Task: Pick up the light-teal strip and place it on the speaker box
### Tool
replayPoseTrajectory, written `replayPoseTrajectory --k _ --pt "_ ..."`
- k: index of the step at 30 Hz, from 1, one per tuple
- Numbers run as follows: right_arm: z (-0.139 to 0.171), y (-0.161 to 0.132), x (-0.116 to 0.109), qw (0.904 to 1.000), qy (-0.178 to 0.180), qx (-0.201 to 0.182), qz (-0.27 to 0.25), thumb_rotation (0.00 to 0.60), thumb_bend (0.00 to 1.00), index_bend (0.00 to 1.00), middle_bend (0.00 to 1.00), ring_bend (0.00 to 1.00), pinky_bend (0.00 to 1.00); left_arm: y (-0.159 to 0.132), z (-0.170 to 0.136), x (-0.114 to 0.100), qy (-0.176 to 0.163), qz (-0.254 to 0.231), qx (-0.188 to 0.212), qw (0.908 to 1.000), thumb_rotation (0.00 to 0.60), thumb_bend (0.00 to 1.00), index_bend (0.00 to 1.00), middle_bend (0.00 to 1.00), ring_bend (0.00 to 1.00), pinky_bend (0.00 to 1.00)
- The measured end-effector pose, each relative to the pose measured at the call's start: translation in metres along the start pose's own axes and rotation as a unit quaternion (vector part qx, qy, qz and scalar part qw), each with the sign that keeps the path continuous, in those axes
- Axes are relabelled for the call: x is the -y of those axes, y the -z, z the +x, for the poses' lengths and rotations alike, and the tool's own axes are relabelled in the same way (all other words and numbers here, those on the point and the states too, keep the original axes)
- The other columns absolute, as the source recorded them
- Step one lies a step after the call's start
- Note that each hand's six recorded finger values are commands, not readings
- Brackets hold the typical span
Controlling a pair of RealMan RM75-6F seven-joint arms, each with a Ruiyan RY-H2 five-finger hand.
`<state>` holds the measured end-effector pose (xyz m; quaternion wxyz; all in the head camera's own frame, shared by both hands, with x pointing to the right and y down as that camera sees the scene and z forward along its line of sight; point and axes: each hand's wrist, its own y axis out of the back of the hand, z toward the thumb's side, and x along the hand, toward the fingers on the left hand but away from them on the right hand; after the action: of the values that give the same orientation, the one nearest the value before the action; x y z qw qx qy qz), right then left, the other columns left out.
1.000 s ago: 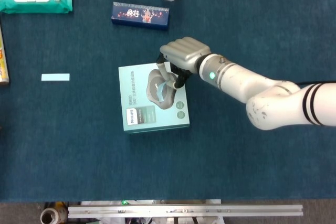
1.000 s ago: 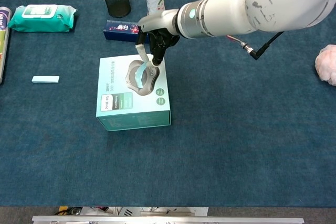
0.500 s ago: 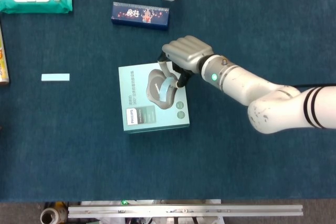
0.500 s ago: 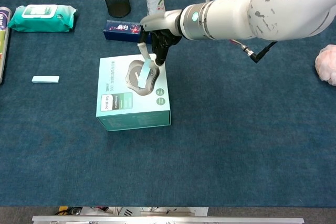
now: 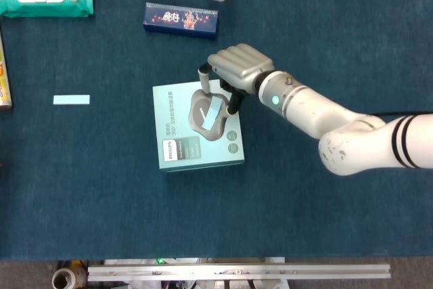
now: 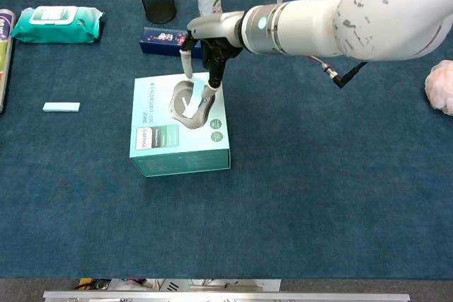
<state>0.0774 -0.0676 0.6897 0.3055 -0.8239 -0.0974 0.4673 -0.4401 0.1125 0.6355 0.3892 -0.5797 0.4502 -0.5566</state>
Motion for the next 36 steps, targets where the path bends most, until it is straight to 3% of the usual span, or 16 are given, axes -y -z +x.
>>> replayPoseTrajectory --k 5,11,15,17,20,24,26,29,36 --pt "0.003 0.002 -0.004 1.0 0.008 -0.002 -0.003 0.6 0.04 0.33 1.0 1.0 1.0 -0.001 0.0 -0.001 -0.003 -0.001 0.003 1.0 0.6 0.27 0.17 0.21 0.2 0.16" --pt "0.011 0.009 -0.015 0.9991 0.035 -0.002 -0.022 0.6 0.04 0.32 1.0 1.0 1.0 -0.005 0.004 -0.006 -0.018 -0.001 0.022 0.9996 0.6 0.27 0.17 0.24 0.21 0.17" --pt "0.023 0.021 -0.025 0.9969 0.066 0.001 -0.042 0.6 0.13 0.32 0.99 1.0 1.0 -0.009 0.009 -0.01 -0.026 0.001 0.042 0.9988 0.6 0.27 0.18 0.28 0.26 0.26" --pt "0.033 0.032 -0.03 0.9947 0.086 0.005 -0.057 0.6 0.18 0.32 0.93 0.99 1.0 -0.012 0.012 -0.013 -0.031 0.003 0.054 0.998 0.6 0.27 0.19 0.29 0.31 0.31" --pt "0.047 0.045 -0.037 0.9894 0.122 0.011 -0.077 0.6 0.26 0.34 0.82 0.88 1.0 -0.018 0.015 -0.014 -0.033 0.001 0.076 0.9966 0.6 0.27 0.2 0.32 0.35 0.37" --pt "0.075 0.073 -0.042 0.9779 0.18 0.025 -0.104 0.6 0.28 0.37 0.71 0.72 0.94 -0.031 0.019 -0.014 -0.026 -0.01 0.112 0.9933 0.6 0.27 0.23 0.36 0.4 0.43" --pt "0.094 0.093 -0.042 0.9699 0.21 0.041 -0.116 0.6 0.31 0.38 0.68 0.66 0.86 -0.04 0.021 -0.013 -0.02 -0.014 0.134 0.9906 0.6 0.27 0.24 0.43 0.47 0.45" --pt "0.122 0.12 -0.038 0.9582 0.247 0.067 -0.128 0.6 0.34 0.41 0.66 0.62 0.82 -0.053 0.026 -0.013 -0.008 -0.019 0.167 0.9858 0.6 0.31 0.26 0.55 0.56 0.47" --pt "0.176 0.158 -0.024 0.9464 0.272 0.111 -0.135 0.6 0.34 0.45 0.65 0.6 0.82 -0.086 0.032 -0.007 0.032 -0.018 0.238 0.9706 0.6 0.5 0.27 0.8 0.81 0.61"
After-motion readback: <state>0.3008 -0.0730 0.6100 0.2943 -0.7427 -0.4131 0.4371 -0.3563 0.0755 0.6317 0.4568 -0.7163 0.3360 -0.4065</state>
